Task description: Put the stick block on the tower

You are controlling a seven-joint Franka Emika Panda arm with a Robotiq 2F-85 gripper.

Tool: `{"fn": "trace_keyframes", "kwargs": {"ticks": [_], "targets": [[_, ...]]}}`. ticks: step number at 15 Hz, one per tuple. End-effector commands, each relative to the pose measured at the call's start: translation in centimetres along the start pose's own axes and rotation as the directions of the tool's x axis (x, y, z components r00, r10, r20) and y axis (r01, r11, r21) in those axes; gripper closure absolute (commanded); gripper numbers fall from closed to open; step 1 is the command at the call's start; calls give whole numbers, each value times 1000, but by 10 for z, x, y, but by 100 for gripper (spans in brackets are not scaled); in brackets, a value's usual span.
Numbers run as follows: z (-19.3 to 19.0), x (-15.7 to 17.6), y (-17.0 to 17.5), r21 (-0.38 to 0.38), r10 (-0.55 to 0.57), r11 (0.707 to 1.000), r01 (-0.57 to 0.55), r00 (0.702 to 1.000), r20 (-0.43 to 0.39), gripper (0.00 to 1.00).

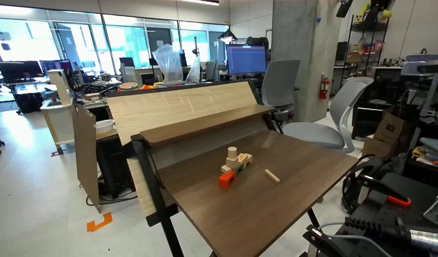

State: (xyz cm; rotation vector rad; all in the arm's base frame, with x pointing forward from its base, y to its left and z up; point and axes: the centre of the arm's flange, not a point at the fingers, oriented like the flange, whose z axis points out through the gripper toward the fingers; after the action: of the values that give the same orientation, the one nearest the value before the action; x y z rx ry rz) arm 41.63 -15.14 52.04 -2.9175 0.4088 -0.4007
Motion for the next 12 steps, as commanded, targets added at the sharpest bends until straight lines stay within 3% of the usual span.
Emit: {"fn": "trace_keyframes", "kwargs": {"ticks": [1,3,6,8,12], "targets": [[0,0,0,0,0,1000,0,1000,-1,0],[-1,0,0,0,0,1000,0,1000,-1,0],[35,12,-6,-46,39,998,-37,999,31,0],[73,21,-11,-40,62,997,-62,998,15,0],[154,28,-8,-104,79,992,-77,997,14,0]]}}
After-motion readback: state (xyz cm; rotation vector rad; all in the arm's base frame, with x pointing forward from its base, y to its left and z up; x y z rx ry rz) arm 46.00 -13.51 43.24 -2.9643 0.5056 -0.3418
